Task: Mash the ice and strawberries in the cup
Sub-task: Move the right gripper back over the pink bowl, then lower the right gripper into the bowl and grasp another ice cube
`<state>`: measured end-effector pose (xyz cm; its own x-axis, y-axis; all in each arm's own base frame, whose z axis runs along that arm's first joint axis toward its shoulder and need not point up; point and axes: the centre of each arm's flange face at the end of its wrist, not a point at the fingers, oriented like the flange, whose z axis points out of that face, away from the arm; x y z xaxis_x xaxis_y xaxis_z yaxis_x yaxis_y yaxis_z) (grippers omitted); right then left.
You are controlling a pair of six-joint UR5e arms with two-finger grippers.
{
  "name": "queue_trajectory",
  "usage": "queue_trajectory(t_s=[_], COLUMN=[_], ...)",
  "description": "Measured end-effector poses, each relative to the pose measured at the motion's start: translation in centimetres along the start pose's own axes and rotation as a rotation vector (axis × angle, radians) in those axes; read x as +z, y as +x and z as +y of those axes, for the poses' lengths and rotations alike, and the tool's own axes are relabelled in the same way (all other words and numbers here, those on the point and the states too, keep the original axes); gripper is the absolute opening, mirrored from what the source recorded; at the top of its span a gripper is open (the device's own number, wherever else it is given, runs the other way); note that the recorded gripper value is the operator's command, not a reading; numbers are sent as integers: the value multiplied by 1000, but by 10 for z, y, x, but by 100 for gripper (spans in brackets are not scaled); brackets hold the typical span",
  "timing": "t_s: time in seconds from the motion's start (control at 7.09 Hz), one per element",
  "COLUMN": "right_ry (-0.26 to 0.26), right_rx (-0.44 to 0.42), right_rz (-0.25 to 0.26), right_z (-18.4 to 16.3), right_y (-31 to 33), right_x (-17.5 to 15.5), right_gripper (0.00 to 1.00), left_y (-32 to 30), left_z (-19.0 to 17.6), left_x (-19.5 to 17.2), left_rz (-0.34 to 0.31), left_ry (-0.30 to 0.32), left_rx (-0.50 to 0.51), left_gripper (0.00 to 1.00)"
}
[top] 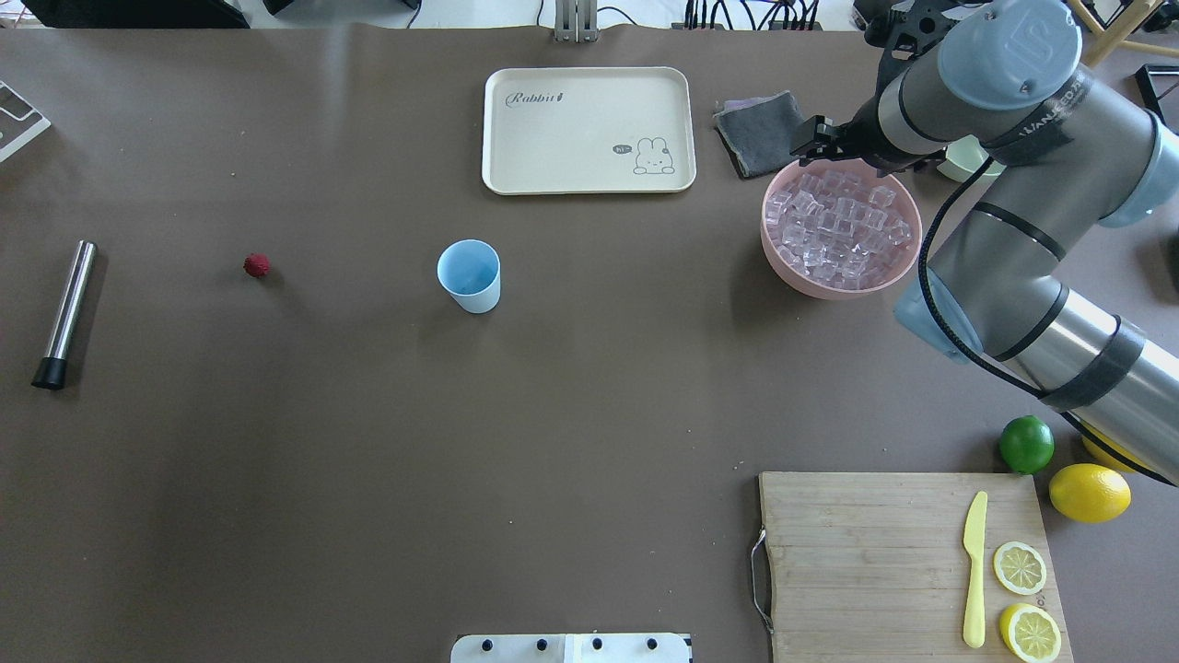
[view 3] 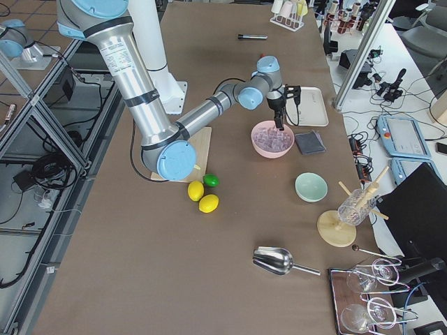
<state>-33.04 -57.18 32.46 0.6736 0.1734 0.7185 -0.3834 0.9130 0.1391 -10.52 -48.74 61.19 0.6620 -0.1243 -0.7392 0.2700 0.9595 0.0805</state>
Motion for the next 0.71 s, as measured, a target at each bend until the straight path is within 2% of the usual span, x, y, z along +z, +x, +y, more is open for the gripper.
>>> queue_trajectory(t_s=[0.14,0.28,0.42,0.56,0.71], right_ry=[24,46,56,59,63], right_rx=[49,49,28,-27,-122], right_rz=[60,127,163,174,165], right_z=[14,30,41,47,43], right_y=[-3,-11,-22,-30,-33], right_x=[4,6,4,3,1], right_gripper=[96,93,93,94,94], left_y=[0,0,0,-1,-2], left_z=[0,-1,-1,-1,-1], left_x=[0,0,0,1,2], left_rz=[0,0,0,0,-1], left_ry=[0,1,0,-1,-3], left_rx=[0,1,0,-1,-3], left_gripper=[98,98,98,98,98])
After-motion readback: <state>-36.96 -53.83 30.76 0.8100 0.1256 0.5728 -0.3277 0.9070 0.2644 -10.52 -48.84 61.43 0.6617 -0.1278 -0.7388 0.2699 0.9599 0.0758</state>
